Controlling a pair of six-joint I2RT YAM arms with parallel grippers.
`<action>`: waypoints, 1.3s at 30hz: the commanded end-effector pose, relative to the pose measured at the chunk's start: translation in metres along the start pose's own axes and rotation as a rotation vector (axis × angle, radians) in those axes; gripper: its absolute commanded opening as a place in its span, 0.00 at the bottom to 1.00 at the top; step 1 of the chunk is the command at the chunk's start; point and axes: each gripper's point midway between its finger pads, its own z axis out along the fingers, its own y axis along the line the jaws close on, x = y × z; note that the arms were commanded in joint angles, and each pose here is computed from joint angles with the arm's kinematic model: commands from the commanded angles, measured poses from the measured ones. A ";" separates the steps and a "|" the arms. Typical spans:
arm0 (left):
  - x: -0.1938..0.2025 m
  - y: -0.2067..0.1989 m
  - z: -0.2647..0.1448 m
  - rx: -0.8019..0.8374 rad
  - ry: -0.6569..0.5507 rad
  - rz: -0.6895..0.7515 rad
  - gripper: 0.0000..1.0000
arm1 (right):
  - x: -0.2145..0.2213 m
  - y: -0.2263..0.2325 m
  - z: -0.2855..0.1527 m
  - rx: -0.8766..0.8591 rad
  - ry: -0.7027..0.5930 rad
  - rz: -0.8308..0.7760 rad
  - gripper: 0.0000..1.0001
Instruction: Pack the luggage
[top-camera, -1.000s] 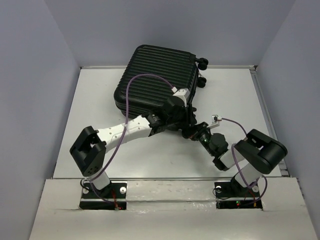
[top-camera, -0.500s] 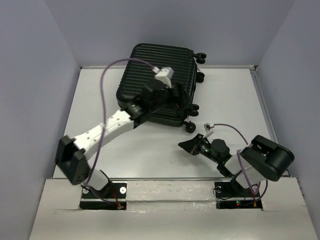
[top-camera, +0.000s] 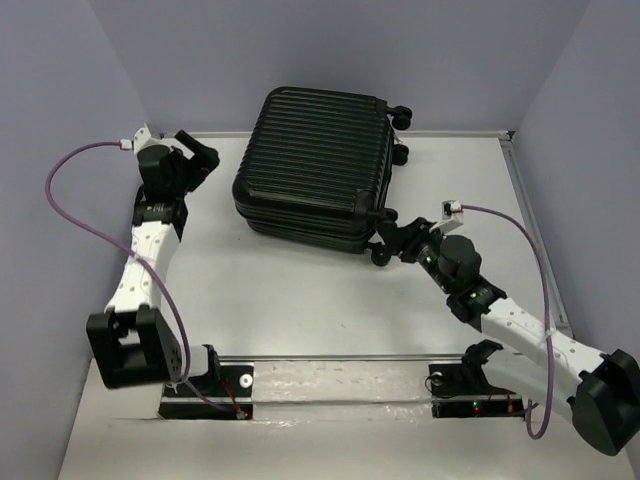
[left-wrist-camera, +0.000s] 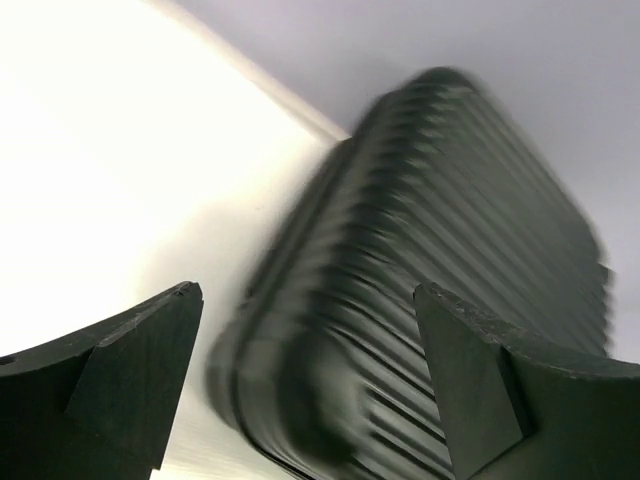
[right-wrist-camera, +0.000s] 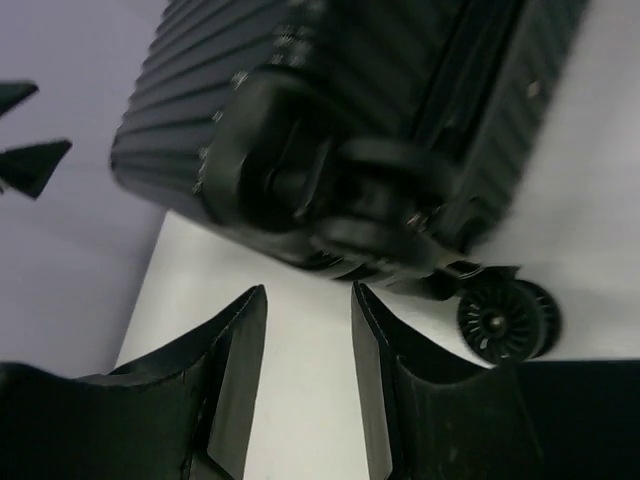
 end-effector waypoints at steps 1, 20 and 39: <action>0.003 0.025 0.054 0.022 0.124 -0.124 0.99 | -0.038 -0.047 -0.005 0.260 -0.018 -0.144 0.49; 0.166 0.045 0.130 0.049 0.507 -0.266 0.97 | -0.064 0.007 0.106 -0.161 0.300 -0.163 0.94; 0.178 -0.019 -0.040 0.223 0.335 -0.246 0.96 | 0.010 0.029 0.080 -0.422 0.613 -0.109 0.89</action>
